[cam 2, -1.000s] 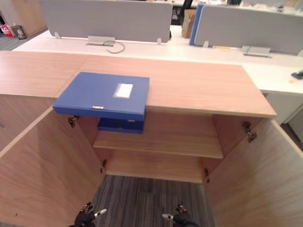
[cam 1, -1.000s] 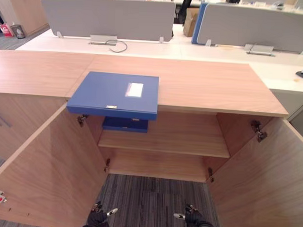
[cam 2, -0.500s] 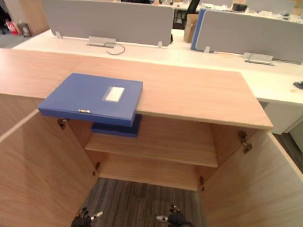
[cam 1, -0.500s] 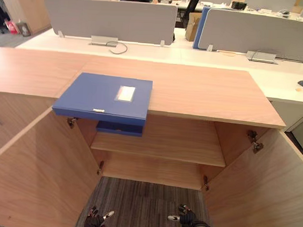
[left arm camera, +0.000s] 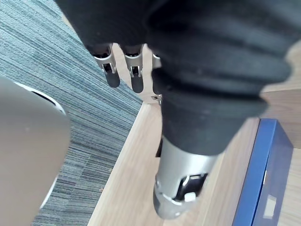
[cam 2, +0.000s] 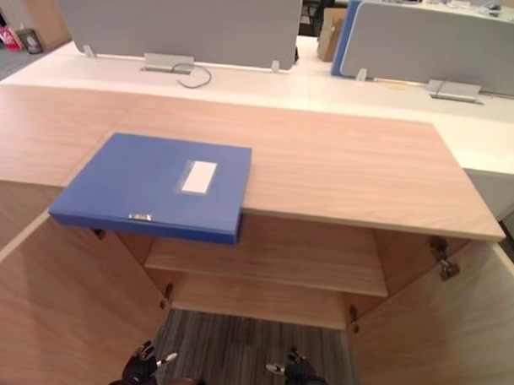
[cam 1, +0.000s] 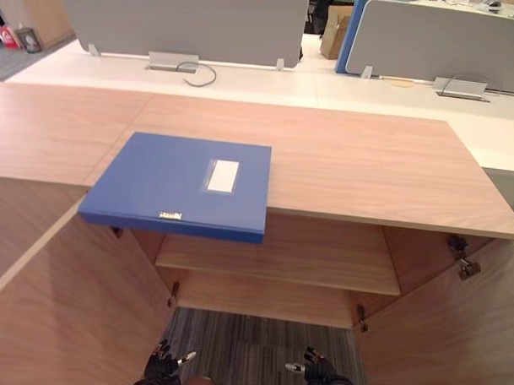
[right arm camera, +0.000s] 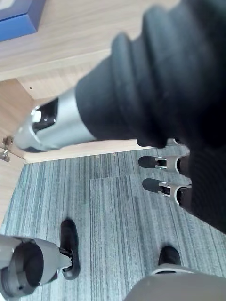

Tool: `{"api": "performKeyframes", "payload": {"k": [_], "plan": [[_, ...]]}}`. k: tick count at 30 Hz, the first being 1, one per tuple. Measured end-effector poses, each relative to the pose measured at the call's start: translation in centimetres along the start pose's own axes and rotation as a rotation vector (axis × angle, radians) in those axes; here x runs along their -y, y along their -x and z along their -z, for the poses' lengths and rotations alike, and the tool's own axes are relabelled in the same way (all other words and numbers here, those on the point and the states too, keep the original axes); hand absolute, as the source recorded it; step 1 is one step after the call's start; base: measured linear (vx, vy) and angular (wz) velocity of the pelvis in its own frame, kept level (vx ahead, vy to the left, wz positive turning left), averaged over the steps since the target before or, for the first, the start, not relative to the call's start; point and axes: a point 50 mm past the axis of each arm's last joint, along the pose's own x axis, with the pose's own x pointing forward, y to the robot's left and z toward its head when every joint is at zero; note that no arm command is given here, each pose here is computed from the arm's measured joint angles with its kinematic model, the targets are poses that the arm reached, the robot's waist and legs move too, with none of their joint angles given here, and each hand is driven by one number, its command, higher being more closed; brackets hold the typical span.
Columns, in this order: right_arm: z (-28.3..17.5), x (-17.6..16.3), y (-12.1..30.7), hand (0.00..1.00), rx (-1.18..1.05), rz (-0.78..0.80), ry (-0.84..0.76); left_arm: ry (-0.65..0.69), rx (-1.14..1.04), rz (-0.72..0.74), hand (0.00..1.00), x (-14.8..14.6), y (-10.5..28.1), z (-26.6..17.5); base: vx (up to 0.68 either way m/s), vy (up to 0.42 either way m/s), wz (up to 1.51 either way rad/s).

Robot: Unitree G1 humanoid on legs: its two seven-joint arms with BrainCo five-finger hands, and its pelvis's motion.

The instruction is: Walk over to the cabinet, pick up the folder, carry it to the office cabinet, place the folder inside the office cabinet, then close the office cabinet door

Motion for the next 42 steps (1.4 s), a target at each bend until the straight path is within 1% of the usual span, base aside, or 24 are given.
{"api": "performKeyframes", "payload": {"k": [1,3,4,7,8,9,10,16,20,24,27,31,32,34,38,41,42], "plan": [[0.3,0.1,0.1,0.0,-0.006,0.003,-0.013,0.009,-0.012,-0.001,0.0,-0.1,0.0,0.2,0.12,0.022,0.12],[0.5,0.2,0.1,0.0,-0.009,0.008,-0.021,0.072,-0.019,-0.011,0.0,-0.4,0.1,0.4,0.07,-0.012,0.12],[0.6,0.3,0.2,0.0,-0.012,0.011,-0.025,0.151,-0.027,-0.021,0.0,-0.6,0.2,0.8,0.04,-0.025,0.08],[0.8,0.4,0.2,0.0,-0.019,0.014,-0.028,0.276,-0.032,-0.025,0.0,-1.1,0.5,1.3,0.02,-0.033,0.1],[0.8,0.4,0.2,0.0,-0.02,0.014,-0.027,0.295,-0.03,-0.016,0.0,-1.0,0.5,1.3,0.0,-0.065,0.17],[0.9,0.6,0.2,0.0,-0.022,0.019,-0.025,0.311,-0.012,0.023,0.0,-0.8,0.6,1.0,-0.01,-0.057,0.15],[0.9,0.7,0.2,0.0,-0.023,0.021,-0.023,0.311,0.002,0.044,0.0,-0.6,0.7,0.8,-0.03,-0.063,0.18],[1.0,1.7,0.3,0.0,-0.033,0.043,-0.003,0.284,0.248,0.362,0.0,4.3,3.3,-3.8,-0.1,-0.011,0.0],[0.7,1.5,0.3,0.0,-0.019,0.041,0.012,0.292,0.292,0.375,0.0,4.5,3.8,-4.7,-0.16,-0.002,-0.13],[0.5,1.3,0.3,0.0,-0.02,0.03,0.037,0.336,0.309,0.344,0.0,4.1,4.8,-4.6,-0.13,-0.021,-0.01],[0.9,1.3,0.4,0.0,-0.033,0.033,0.033,0.272,0.396,0.304,0.0,4.4,5.8,-6.1,-0.05,-0.024,0.34],[1.5,0.8,0.5,0.0,-0.044,0.023,0.021,0.138,0.542,0.194,0.0,4.2,6.9,-9.0,0.0,-0.016,0.21],[1.6,0.7,0.5,0.0,-0.048,0.018,0.019,0.107,0.603,0.162,0.0,4.0,7.5,-10.3,0.05,-0.002,0.15],[1.9,0.5,0.5,0.0,-0.067,0.012,0.016,0.09,0.693,0.119,0.0,3.6,8.4,-12.1,0.07,-0.001,0.11],[2.3,-0.2,0.5,0.0,-0.089,-0.011,0.006,0.072,0.854,0.077,0.0,3.4,10.4,-15.2,0.04,0.014,0.1],[2.4,-1.0,0.5,0.0,-0.09,-0.034,-0.002,-0.024,1.037,-0.073,0.0,2.6,13.0,-18.1,0.0,0.034,0.02],[2.4,-1.4,0.5,0.0,-0.091,-0.045,0.006,-0.091,1.121,-0.189,0.0,2.2,14.2,-19.1,-0.03,0.031,-0.03]]}}
